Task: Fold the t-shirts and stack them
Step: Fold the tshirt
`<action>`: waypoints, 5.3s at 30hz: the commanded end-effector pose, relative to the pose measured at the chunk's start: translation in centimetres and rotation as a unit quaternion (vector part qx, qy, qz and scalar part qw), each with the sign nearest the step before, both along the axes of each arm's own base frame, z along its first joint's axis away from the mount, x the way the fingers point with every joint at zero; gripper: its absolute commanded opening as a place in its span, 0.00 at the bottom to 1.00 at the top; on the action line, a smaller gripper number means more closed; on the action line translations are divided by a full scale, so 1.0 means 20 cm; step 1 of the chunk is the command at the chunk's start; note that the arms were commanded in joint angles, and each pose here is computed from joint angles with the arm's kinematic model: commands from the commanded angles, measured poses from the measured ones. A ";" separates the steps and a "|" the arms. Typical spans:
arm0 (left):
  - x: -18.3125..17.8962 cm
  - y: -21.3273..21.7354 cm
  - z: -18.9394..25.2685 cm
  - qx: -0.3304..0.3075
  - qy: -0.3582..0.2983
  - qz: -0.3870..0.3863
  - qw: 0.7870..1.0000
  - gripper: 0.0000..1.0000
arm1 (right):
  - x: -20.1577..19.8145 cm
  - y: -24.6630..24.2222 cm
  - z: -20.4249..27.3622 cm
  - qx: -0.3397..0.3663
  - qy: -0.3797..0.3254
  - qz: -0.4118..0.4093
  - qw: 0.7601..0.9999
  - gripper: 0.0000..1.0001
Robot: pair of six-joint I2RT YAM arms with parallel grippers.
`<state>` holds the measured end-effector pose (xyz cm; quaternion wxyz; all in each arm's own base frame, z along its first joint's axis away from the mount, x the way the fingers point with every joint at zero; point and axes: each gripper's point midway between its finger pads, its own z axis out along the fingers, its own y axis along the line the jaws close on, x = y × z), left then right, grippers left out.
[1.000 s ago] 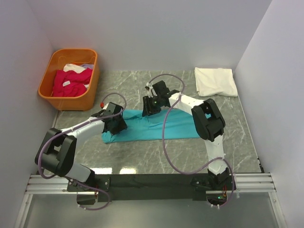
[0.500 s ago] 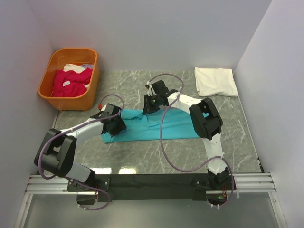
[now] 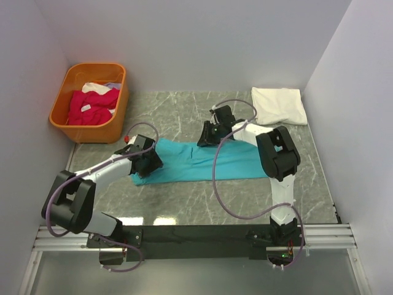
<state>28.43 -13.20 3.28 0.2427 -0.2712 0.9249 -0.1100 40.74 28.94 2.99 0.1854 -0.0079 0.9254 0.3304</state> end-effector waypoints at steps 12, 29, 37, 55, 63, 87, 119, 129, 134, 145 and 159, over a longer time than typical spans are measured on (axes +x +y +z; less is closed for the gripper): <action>0.19 -0.09 0.34 -0.004 -0.072 -0.006 0.997 0.64 | -0.24 -0.52 0.27 -0.170 -0.059 -0.048 0.982 0.52; 0.38 -0.15 0.00 0.065 0.013 -0.030 0.997 0.66 | -0.67 -0.78 -0.13 -0.295 0.071 0.007 0.953 0.55; 0.72 -0.16 -0.06 0.116 0.015 -0.070 0.991 0.70 | -0.92 -0.63 -0.16 -0.280 0.114 0.117 0.946 0.54; 1.34 -0.24 -0.12 0.075 -0.049 -0.115 0.989 0.79 | -1.24 0.19 -0.02 -0.185 0.123 0.290 0.931 0.54; 1.44 -0.23 0.42 0.037 -0.173 -0.102 0.979 0.91 | -1.04 0.02 0.22 -0.231 -0.007 0.200 0.952 0.54; 0.91 -0.38 0.25 0.052 -0.090 -0.104 0.989 0.73 | -1.25 -0.07 0.07 -0.239 0.054 0.274 0.930 0.41; 1.41 -0.57 0.14 0.006 -0.151 -0.178 0.972 0.93 | -1.15 0.50 0.18 -0.167 0.013 0.310 0.936 0.44; 1.22 -0.54 0.87 -0.019 -0.253 -0.171 0.952 0.93 | -0.90 -0.03 0.52 -0.112 -0.059 0.101 0.987 0.46; 0.87 -0.50 0.98 -0.009 -0.233 -0.183 0.955 0.87 | -0.77 -0.30 0.56 -0.070 -0.065 0.013 0.995 0.45; -0.08 -0.55 0.66 -0.046 -0.108 -0.229 0.966 0.69 | -0.80 -0.46 0.42 -0.116 -0.055 -0.010 0.992 0.41; -0.58 -0.86 0.26 -0.004 0.050 -0.346 0.937 0.42 | -0.82 -0.46 0.43 -0.105 -0.052 -0.004 0.993 0.41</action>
